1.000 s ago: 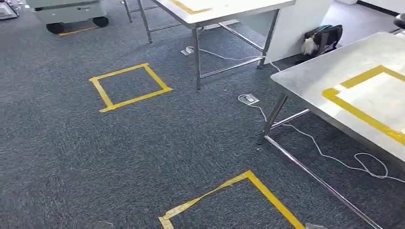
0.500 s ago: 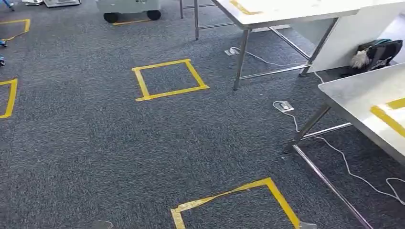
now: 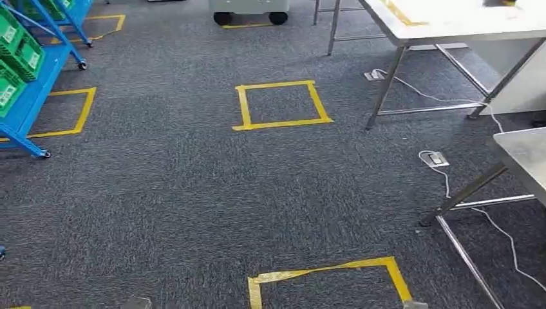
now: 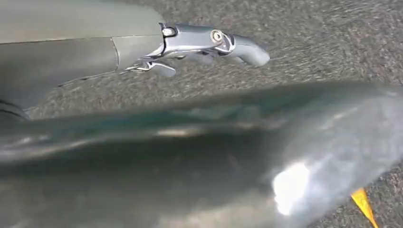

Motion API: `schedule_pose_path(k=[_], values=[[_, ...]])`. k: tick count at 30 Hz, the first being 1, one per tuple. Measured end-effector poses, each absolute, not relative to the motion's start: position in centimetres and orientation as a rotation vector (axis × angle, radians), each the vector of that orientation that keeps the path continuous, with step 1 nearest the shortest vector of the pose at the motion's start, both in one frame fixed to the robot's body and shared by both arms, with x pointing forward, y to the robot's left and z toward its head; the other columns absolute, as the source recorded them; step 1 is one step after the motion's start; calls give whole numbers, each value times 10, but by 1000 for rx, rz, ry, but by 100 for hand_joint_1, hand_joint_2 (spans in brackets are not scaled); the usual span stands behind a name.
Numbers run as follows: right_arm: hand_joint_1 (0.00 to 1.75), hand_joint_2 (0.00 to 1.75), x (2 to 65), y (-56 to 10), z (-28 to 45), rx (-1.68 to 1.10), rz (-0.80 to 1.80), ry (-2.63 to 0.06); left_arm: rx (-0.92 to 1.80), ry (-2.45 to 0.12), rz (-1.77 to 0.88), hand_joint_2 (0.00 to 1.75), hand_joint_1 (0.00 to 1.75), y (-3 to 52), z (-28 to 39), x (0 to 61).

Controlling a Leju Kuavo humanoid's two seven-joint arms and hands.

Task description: Take the parts from the cabinet and place them on the table.

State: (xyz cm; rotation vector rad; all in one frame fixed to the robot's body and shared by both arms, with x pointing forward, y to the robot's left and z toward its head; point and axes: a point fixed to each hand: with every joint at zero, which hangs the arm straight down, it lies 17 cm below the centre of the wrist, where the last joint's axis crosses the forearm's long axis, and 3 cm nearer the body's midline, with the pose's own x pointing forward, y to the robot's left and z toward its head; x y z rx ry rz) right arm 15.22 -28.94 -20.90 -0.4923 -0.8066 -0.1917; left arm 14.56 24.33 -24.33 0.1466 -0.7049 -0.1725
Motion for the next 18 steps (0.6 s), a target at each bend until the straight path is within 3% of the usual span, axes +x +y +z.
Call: schedule_pose_path(k=[18], values=[[0,0,156,-290,-210,-494,-143,-809,137,-696,-195,0,0,238,-244,143]])
